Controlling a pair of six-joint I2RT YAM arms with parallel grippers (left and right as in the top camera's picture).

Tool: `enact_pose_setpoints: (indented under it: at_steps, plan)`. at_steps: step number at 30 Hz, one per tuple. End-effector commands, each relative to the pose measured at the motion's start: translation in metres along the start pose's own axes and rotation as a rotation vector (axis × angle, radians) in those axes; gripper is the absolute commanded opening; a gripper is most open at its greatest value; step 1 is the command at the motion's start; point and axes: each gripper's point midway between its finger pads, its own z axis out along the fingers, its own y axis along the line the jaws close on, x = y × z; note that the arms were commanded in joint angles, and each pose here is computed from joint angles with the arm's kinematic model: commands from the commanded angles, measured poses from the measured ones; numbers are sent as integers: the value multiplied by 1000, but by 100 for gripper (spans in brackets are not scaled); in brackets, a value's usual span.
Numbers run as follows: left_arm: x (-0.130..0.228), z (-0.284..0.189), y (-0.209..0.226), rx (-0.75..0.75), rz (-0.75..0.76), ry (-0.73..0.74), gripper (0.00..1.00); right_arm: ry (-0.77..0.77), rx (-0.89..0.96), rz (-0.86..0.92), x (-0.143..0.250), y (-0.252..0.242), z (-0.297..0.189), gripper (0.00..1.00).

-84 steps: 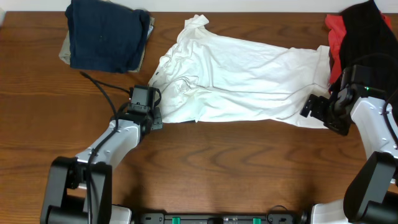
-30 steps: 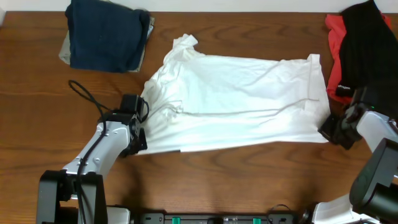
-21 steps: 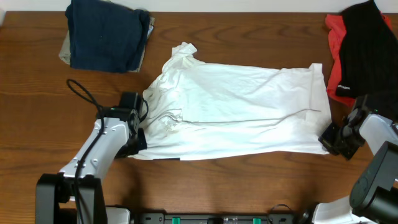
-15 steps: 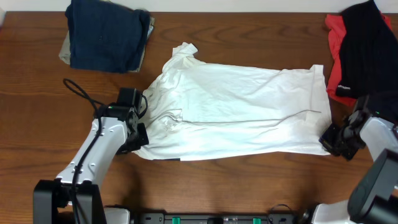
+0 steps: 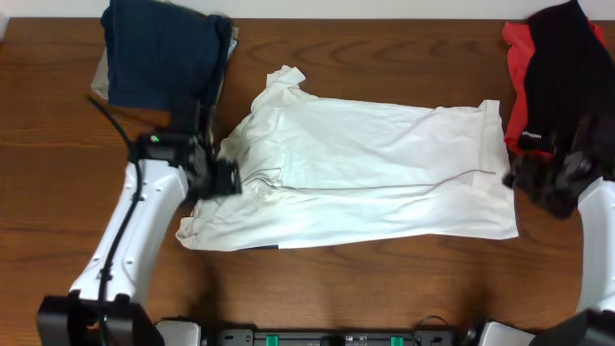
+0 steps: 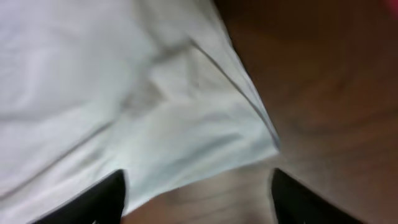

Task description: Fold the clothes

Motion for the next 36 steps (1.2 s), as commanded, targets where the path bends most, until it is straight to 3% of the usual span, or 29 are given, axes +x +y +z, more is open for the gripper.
enact_pose_setpoints:
  at_steps: [1, 5, 10, 20, 31, 36]
  plan:
    - [-28, -38, -30, 140, 96, -97, 92, -64, -57, -133, -16, 35, -23, 83]
    - [-61, -67, -57, 194, 173, -214, 93, -113, -91, -204, -35, 65, -32, 93]
    - [-107, -79, -99, 227, 302, -308, 93, -112, -106, -282, -51, 88, -31, 95]
    - [-197, 1, -152, 176, 487, -274, 94, -91, -97, -326, -56, 101, -26, 97]
    - [-217, 87, -163, 147, 676, -243, 93, -94, -73, -324, -57, 97, -26, 91]
    - [-214, 103, -162, 145, 683, -220, 85, -90, -72, -320, -56, 97, -26, 89]
